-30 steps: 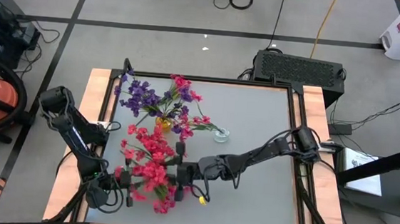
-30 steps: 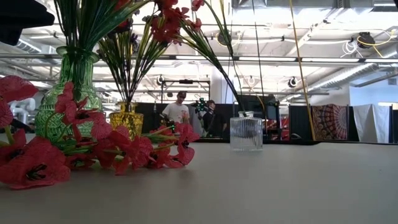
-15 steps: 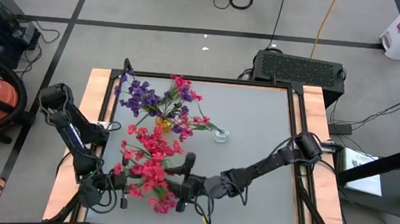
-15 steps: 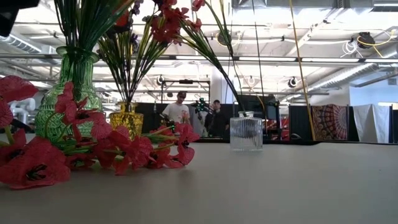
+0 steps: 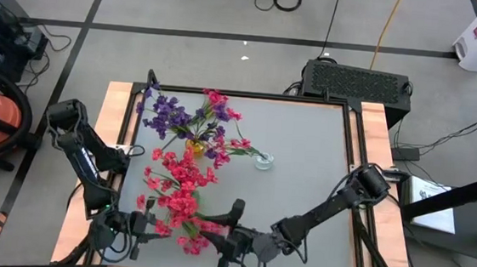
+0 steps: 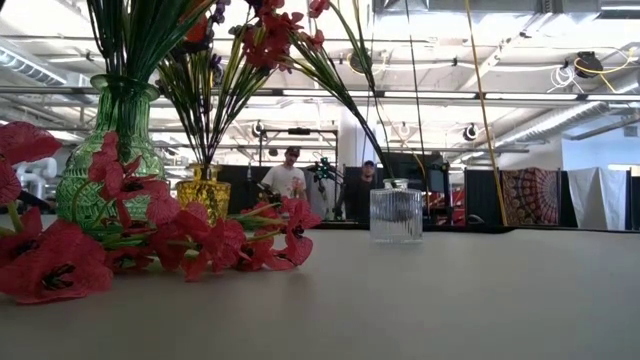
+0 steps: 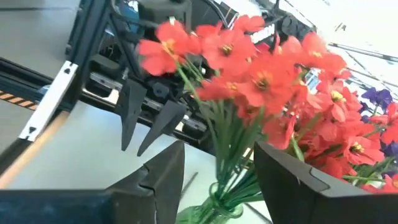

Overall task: Sort flowers into vase by color
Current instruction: Put the bottom pink flowers into the transparent vase

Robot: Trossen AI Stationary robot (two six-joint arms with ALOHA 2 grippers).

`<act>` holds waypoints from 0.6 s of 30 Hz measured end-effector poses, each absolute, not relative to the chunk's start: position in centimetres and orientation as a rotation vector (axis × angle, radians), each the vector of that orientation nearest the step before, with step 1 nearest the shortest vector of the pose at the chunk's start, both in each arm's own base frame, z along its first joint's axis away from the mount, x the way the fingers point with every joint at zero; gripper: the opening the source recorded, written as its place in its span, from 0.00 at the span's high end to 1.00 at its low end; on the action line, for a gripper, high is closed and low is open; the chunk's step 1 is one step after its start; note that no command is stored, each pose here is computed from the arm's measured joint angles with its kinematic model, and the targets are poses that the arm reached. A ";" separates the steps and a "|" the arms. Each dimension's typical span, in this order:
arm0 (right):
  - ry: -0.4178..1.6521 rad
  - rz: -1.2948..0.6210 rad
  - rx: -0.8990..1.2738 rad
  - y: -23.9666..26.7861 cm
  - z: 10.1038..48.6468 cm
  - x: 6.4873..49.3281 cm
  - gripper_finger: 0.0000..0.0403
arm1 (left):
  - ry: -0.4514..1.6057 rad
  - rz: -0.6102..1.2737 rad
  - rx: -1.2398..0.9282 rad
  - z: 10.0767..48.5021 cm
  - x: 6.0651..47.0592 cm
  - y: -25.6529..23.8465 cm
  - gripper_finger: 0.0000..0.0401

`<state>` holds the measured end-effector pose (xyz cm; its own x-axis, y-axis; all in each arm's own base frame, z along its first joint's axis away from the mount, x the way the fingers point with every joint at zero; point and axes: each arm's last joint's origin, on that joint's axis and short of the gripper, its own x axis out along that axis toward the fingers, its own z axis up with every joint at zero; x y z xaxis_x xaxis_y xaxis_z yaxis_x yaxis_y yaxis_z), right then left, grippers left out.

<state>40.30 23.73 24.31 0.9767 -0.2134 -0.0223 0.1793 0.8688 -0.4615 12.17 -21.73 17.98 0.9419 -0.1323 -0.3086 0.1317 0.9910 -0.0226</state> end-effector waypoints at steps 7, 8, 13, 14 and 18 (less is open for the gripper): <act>0.062 -0.162 -0.474 25.6 24.3 39.1 0.54 | 0.453 -0.260 0.051 17.0 12.1 -21.6 0.80; 0.060 -0.157 -0.473 25.8 24.3 39.0 0.54 | 0.470 -0.264 0.064 16.9 12.1 -21.4 0.80; 0.058 -0.146 -0.474 26.6 24.3 38.4 0.54 | 0.560 -0.212 0.119 16.0 12.5 -20.4 0.80; 0.062 -0.159 -0.475 26.7 24.3 38.3 0.54 | 0.594 -0.200 0.131 15.7 12.5 -20.0 0.80; 0.100 -0.212 -0.501 27.1 24.0 37.8 0.54 | 0.745 -0.127 0.155 14.6 12.6 -18.5 0.80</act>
<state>37.84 27.09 24.00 0.9732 -0.2261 -0.0428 0.1774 0.8558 -0.4860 12.57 -18.47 14.65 0.7284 -0.0597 -0.6826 0.1693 0.9810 0.0949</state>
